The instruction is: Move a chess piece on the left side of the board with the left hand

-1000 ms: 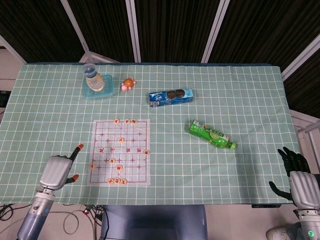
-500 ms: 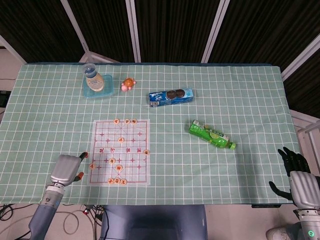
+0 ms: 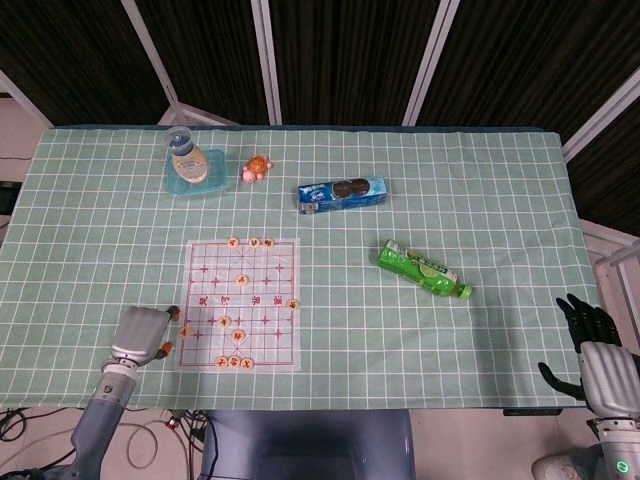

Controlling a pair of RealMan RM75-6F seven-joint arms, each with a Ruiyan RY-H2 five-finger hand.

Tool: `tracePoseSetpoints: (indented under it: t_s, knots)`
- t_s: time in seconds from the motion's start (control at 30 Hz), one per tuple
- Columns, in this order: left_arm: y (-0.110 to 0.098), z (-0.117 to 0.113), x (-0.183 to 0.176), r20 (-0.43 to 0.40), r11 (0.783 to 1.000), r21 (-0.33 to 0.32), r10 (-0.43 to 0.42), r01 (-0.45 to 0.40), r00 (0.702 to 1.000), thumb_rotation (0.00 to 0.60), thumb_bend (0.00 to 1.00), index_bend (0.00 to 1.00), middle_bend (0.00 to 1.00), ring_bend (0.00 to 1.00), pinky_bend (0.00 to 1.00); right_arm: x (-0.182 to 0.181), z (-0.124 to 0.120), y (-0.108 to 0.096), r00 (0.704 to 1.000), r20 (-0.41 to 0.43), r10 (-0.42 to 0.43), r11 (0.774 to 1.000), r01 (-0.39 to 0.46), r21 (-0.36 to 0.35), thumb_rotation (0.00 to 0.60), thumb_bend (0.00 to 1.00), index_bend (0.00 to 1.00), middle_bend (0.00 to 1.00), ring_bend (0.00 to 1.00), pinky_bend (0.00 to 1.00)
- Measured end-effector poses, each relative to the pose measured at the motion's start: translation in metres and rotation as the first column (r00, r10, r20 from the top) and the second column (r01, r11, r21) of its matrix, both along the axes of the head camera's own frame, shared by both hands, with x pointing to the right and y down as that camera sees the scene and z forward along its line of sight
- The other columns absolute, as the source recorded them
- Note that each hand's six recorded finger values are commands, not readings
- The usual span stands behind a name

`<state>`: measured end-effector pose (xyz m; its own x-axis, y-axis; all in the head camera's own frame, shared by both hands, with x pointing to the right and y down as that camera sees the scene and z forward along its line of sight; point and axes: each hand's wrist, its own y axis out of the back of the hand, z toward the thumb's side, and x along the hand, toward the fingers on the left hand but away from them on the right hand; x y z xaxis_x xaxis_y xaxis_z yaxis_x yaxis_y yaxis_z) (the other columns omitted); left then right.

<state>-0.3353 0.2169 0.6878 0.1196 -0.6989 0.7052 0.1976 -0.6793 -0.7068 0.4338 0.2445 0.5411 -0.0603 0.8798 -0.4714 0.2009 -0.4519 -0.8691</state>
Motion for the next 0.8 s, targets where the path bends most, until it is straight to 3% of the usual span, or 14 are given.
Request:
tracePoseSetpoints:
  t_s: [0.8]
  knots:
    - [0.002, 0.014, 0.011, -0.015, 1.0, -0.016, -0.013, 0.013, 1.0, 0.6, 0.26, 0.44, 1.0, 0.96, 0.95, 0.0, 0.0, 0.0, 1.0, 0.005, 0.002, 1.0, -0.002, 0.002, 0.6, 0.3, 0.0, 0.0, 0.0, 0.0]
